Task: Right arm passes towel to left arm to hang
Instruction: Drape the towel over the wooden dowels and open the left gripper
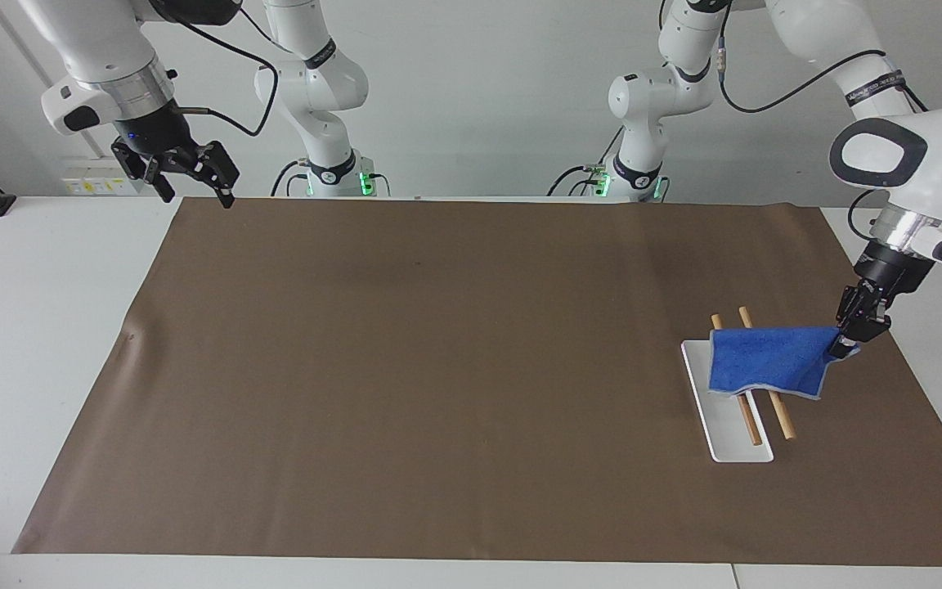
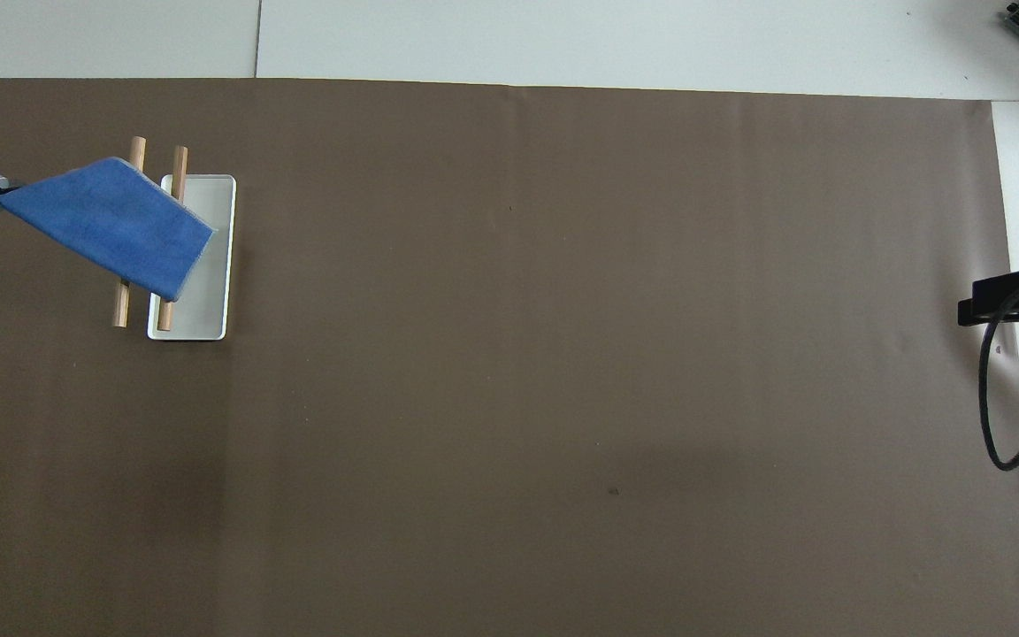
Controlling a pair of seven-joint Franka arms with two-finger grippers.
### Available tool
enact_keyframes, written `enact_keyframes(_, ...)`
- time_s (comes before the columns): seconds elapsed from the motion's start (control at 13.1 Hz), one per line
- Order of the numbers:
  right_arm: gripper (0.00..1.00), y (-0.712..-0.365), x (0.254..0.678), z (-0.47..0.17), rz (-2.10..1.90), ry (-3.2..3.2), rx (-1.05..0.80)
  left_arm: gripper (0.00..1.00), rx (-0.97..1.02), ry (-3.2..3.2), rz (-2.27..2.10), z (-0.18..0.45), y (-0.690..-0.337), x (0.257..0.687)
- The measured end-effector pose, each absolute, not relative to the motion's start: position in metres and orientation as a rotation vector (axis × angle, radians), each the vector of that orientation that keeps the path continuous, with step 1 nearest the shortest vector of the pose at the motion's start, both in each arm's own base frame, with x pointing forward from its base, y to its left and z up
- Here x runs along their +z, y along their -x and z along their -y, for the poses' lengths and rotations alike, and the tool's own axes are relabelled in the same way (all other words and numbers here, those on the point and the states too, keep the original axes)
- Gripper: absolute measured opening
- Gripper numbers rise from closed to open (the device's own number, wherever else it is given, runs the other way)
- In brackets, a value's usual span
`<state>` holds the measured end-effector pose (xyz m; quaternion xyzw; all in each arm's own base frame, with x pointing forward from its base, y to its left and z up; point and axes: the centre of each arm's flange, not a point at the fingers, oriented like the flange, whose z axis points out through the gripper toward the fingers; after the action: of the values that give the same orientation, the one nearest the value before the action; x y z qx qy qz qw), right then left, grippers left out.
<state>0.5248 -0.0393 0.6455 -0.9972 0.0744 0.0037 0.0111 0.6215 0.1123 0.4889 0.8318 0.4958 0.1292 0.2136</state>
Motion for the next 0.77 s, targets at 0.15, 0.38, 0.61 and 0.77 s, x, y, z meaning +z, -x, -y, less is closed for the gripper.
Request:
enact_keyframes(0.15,1.00,-0.525,0.645,0.039,-0.232,3.111,0.012,0.02,0.353,-2.306,-1.383,-0.113,-0.621,0.487)
enact_keyframes(0.38,1.00,-0.525,0.645,0.036,-0.222,3.112,0.015,0.02,0.355,-2.299,-1.398,-0.120,-0.620,0.487)
enact_keyframes(0.61,1.00,-0.525,0.645,0.034,-0.218,3.112,0.015,0.34,0.340,-2.294,-1.418,-0.131,-0.617,0.485)
enact_keyframes(0.77,1.00,-0.525,0.644,0.034,-0.218,3.112,0.016,0.58,0.337,-2.298,-1.411,-0.128,-0.617,0.485)
